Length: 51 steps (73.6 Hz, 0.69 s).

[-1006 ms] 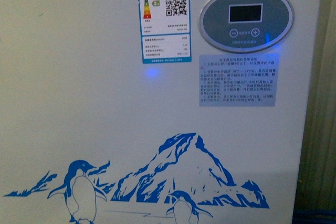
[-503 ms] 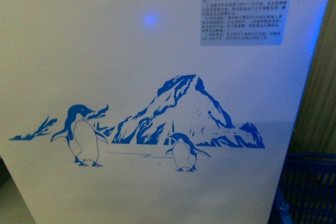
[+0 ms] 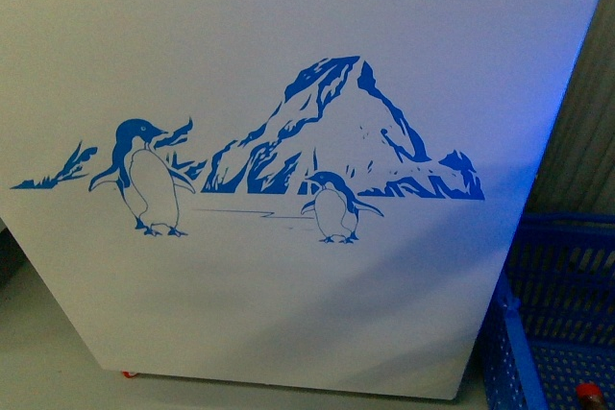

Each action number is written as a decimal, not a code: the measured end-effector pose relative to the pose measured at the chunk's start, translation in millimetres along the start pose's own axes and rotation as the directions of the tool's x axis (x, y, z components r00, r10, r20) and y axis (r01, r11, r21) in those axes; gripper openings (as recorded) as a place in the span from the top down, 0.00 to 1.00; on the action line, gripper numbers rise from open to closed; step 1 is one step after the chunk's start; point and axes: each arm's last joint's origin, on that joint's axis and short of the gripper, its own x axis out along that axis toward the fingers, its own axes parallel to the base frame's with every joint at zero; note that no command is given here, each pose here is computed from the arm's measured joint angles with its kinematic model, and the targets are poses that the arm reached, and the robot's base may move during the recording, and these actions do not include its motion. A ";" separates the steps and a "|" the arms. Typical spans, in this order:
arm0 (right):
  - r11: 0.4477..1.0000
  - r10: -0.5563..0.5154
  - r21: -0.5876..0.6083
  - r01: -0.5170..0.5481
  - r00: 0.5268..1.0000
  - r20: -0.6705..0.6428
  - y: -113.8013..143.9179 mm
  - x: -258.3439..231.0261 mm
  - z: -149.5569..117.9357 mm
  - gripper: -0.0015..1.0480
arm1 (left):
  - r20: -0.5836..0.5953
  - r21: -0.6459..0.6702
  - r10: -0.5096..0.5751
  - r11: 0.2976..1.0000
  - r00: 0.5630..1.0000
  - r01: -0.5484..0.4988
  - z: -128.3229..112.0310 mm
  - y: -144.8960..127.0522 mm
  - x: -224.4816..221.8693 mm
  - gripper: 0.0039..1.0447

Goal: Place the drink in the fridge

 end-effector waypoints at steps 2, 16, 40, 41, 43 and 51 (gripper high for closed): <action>1.000 0.000 0.000 0.000 1.000 -0.004 0.2 3.7 0.4 0.07 | 0.000 0.000 0.000 1.000 1.000 0.000 0.0 0.0 0.0 0.08; 1.000 -0.003 0.015 0.003 1.000 -0.026 1.4 33.6 4.5 0.07 | 0.000 0.000 0.000 1.000 1.000 0.000 0.0 0.0 0.0 0.08; 0.999 -0.010 -0.034 0.007 0.996 -0.091 10.7 59.5 -12.6 0.07 | 0.000 0.000 0.000 1.000 1.000 0.000 0.0 0.0 0.0 0.08; 0.999 -0.017 -0.039 0.014 0.995 -0.095 10.6 60.1 -14.5 0.07 | 0.000 0.000 0.000 1.000 1.000 0.000 0.0 0.0 0.0 0.08; 0.999 -0.021 -0.039 0.017 0.995 -0.099 10.4 60.8 -16.3 0.08 | 0.000 0.000 0.000 1.000 1.000 0.000 0.0 0.0 0.0 0.08; 0.999 -0.021 -0.046 0.017 0.994 -0.106 9.8 60.8 -19.8 0.21 | 0.000 0.000 0.000 1.000 1.000 0.000 0.0 0.0 0.0 0.08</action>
